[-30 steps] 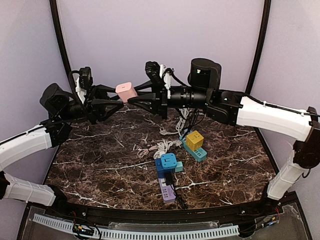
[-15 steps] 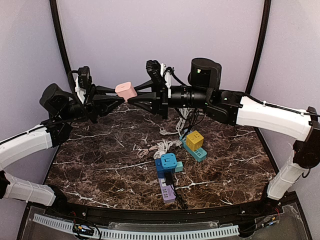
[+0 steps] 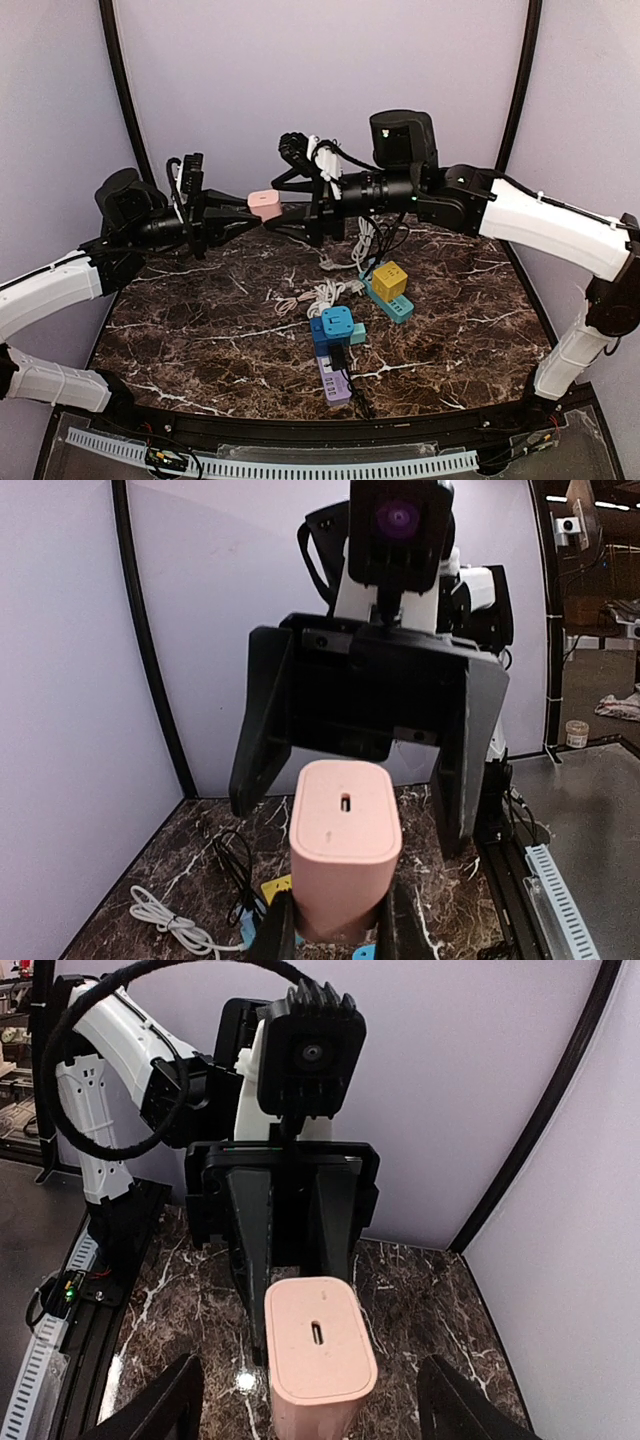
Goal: Insert the plug
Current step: Pick up the plug from the center of the board.
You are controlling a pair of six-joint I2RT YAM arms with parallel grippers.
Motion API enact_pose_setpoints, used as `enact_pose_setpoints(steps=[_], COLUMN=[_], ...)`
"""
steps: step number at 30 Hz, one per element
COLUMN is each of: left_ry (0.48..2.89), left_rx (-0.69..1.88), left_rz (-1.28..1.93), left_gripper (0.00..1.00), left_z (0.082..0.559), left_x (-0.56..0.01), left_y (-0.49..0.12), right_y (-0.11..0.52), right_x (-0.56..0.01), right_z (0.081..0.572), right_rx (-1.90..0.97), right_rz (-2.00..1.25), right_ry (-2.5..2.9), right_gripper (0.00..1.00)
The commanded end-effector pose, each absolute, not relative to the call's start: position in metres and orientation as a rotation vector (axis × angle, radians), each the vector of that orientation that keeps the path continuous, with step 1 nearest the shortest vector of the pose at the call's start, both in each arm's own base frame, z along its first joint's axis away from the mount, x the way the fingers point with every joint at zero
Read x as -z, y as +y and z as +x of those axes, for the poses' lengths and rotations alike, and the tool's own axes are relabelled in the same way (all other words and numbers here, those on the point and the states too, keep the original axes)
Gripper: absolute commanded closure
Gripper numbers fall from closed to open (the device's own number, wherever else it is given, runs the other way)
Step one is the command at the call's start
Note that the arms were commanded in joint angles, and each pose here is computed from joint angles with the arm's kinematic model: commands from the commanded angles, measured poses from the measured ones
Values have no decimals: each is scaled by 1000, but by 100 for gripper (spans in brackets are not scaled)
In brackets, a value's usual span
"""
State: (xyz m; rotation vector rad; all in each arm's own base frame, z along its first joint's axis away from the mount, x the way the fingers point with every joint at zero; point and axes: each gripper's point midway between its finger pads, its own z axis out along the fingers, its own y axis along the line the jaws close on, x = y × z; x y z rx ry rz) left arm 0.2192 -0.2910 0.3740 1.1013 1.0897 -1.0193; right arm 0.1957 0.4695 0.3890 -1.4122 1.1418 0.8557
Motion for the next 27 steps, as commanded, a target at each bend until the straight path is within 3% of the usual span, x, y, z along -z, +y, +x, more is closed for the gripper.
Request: enact_pose_setpoints(steps=[1, 16, 22, 27], left_ry=[1140, 1147, 1147, 1147], left_rx=[914, 882, 889, 889], left_rz=[1203, 1280, 1297, 1307], left_gripper=[99, 100, 99, 99], left_z=[219, 217, 215, 214], left_x=[-347, -330, -325, -323], left_y=[-290, -291, -292, -292], right_y=[460, 479, 483, 484], right_x=[-391, -350, -345, -343], right_z=[193, 195, 200, 198], right_rx=[-754, -602, -578, -597], right_rz=[-1481, -1706, -1707, -1710], right_ry=[1212, 1287, 1297, 1304], right_gripper=[28, 31, 64, 100])
